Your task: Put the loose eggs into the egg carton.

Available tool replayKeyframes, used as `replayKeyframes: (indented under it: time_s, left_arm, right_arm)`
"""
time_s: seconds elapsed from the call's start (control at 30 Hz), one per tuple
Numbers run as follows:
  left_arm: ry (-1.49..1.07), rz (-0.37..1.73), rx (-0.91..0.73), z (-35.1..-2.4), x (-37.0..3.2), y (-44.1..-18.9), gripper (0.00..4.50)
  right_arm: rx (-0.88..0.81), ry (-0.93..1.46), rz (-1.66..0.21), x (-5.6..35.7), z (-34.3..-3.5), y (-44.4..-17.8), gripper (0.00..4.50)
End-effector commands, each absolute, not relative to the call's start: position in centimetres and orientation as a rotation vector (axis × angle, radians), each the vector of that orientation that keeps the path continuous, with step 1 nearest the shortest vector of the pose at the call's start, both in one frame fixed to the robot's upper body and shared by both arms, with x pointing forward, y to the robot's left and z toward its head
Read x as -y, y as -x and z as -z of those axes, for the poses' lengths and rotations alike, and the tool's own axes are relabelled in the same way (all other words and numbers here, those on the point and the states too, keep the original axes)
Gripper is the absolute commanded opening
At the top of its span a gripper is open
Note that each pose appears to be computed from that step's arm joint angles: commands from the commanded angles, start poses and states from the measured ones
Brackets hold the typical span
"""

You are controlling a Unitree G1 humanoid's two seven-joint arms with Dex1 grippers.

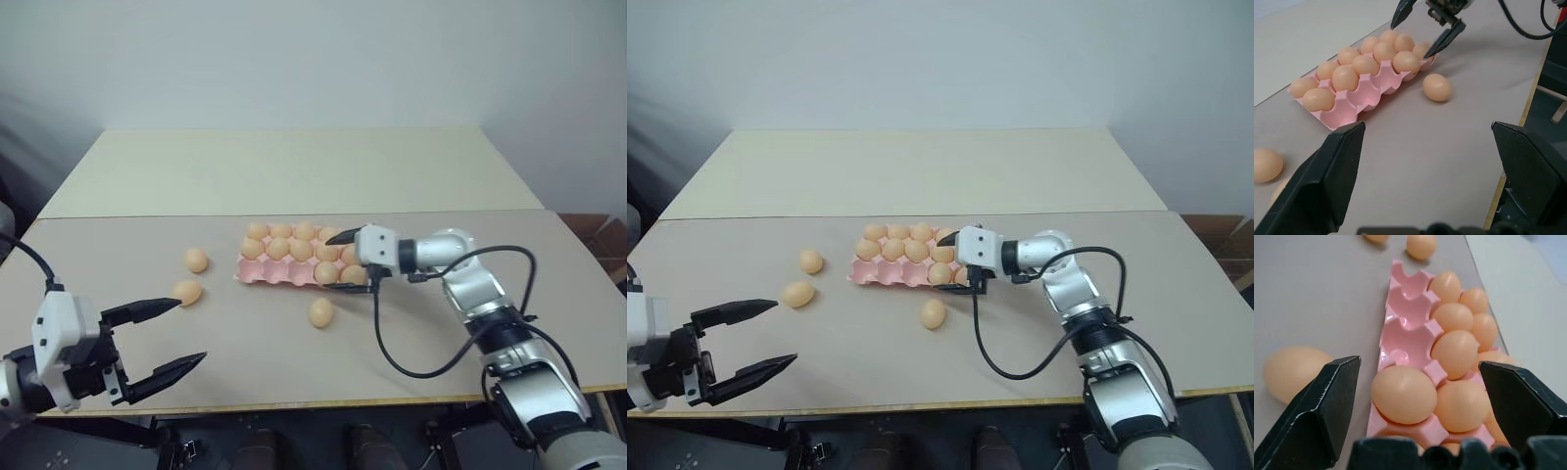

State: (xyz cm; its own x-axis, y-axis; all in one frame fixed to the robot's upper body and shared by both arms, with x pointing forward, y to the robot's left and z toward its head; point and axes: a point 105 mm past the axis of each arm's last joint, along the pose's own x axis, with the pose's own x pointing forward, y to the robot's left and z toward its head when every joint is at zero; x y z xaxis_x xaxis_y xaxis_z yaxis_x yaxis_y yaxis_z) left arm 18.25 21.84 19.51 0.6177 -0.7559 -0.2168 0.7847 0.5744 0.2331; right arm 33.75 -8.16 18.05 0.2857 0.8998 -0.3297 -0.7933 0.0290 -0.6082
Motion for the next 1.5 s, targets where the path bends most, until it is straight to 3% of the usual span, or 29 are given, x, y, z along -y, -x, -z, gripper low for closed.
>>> replayKeyframes:
  time_s: [0.03, 0.3, 0.87, 1.5]
  left_arm:
    - [-0.367, 0.905, -0.081, -20.1, -22.1, -17.8, 4.5]
    - [-0.394, 0.887, -0.123, -20.2, -23.9, -17.2, 4.5]
    - [-0.406, 0.864, -0.11, -20.8, -24.3, -17.5, 4.5]
    - [-0.369, 0.869, -0.132, -20.0, -24.1, -17.2, 4.5]
  right_arm:
    - [0.183, 0.818, -1.359, 10.2, -20.0, -31.1, 4.48]
    - [0.033, 0.859, -1.402, 14.1, -19.3, -27.6, 4.48]
    - [-0.005, 0.846, -1.341, 15.0, -18.8, -27.5, 4.48]
    - [0.02, 0.78, -1.375, 9.0, -16.0, -29.6, 4.48]
